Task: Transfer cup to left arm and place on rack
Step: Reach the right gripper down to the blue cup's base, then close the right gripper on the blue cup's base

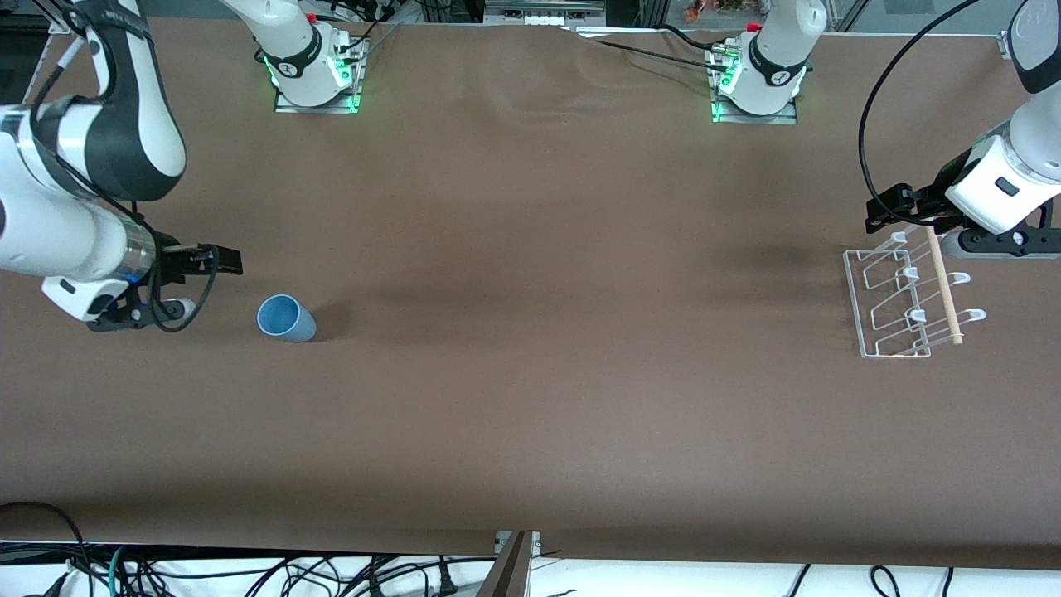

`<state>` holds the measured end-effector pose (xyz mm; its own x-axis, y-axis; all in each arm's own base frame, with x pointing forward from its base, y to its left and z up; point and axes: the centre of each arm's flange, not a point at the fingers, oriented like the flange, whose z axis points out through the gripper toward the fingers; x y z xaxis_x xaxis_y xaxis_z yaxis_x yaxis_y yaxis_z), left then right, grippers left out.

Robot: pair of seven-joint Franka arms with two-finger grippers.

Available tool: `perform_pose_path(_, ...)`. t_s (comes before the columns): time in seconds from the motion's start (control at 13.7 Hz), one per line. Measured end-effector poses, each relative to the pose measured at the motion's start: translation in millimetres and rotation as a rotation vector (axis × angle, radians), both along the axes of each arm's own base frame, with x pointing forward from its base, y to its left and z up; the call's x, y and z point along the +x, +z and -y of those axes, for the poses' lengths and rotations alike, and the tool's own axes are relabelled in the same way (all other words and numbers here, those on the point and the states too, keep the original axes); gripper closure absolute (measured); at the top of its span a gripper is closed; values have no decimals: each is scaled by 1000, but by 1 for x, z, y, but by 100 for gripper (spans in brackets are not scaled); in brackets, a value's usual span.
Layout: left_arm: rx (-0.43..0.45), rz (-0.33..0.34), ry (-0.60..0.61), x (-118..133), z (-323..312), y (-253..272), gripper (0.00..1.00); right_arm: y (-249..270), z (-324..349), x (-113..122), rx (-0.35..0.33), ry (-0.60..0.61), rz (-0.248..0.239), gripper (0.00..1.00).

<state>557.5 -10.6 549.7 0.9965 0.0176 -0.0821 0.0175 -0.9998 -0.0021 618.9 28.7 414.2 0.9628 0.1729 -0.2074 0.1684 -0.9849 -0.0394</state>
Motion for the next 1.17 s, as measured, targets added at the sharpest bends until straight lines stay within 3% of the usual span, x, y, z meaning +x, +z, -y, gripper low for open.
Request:
perform_pose_path(0.36, 0, 0, 0, 0, 0, 0, 0, -31, -1, 7, 5, 31, -24, 0)
perform_pose_path(0.87, 0, 0, -1, 0, 0, 0, 0, -120, 18, 31, 4, 26, 11, 0)
perform_pose_path(1.17, 0, 0, -1, 0, 1, 0, 0, -153, 17, 32, 3, 29, -6, 0)
